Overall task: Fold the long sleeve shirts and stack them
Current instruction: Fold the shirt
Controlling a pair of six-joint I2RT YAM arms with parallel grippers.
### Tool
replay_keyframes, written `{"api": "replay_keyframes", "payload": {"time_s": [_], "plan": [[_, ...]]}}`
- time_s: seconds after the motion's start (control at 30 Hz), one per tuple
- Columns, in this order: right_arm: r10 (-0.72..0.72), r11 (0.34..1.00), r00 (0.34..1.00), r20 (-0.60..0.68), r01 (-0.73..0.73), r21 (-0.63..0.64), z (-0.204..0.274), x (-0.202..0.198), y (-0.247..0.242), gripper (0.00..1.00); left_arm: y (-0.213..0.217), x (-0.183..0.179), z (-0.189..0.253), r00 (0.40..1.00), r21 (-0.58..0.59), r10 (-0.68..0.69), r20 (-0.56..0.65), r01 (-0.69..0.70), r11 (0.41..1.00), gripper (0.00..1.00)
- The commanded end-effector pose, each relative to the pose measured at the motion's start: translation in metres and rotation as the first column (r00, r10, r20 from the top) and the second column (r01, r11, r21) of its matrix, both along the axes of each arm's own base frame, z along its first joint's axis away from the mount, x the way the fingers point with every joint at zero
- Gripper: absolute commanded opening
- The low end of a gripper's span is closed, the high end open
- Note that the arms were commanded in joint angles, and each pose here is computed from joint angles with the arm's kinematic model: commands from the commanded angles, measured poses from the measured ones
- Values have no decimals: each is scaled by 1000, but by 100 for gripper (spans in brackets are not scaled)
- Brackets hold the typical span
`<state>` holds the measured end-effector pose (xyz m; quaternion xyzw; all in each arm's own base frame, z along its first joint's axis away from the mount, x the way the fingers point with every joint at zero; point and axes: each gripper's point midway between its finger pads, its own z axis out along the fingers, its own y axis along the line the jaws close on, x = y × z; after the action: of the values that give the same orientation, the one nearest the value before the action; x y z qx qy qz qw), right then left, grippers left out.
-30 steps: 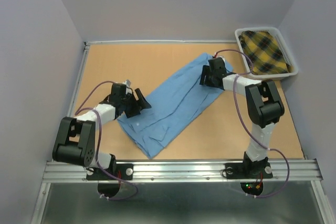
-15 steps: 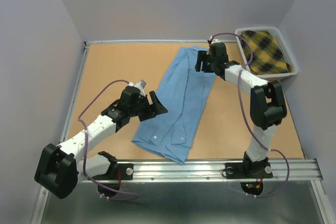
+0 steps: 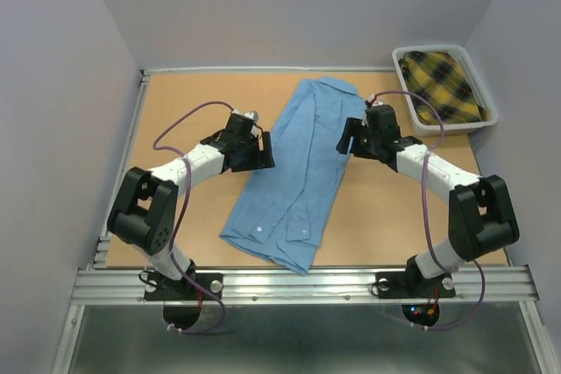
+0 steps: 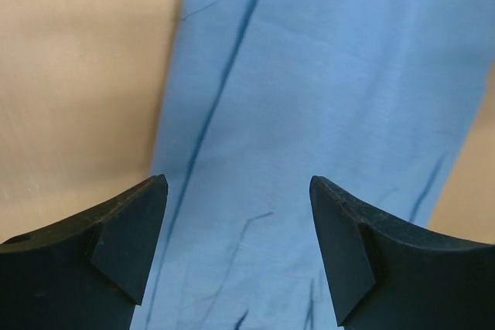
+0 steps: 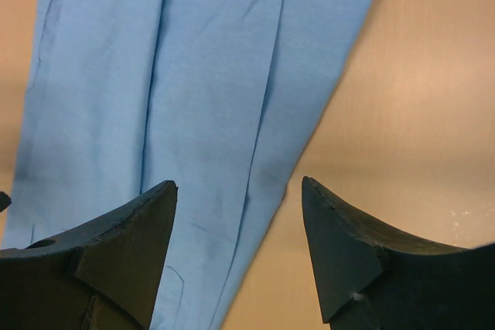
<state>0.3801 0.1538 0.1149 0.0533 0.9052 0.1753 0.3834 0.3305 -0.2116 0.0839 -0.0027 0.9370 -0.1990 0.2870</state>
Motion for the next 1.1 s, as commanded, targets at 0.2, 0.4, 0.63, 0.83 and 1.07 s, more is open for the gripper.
{"api": "replay_keyframes", "payload": {"time_s": [0.2, 0.4, 0.63, 0.83, 1.07], "plan": [[16, 998, 996, -84, -22, -65, -50, 29, 11, 71, 4, -12, -36, 997, 3, -1, -82, 1, 1000, 85], [-2, 985, 997, -78, -11, -170, -70, 58, 3, 70, -2, -36, -57, 983, -79, 27, -182, -42, 996, 84], [-5, 945, 999, -43, -10, -327, -86, 98, -9, 70, -28, -64, -58, 963, -242, 80, -256, -143, 960, 82], [29, 953, 1000, 10, -24, -301, -74, 137, 9, 70, -52, -77, -45, 954, -325, 99, -284, -193, 926, 82], [4, 962, 991, 135, 33, -270, 2, 138, 4, 72, -22, -47, 3, 979, -227, 195, -53, -202, 953, 98]]}}
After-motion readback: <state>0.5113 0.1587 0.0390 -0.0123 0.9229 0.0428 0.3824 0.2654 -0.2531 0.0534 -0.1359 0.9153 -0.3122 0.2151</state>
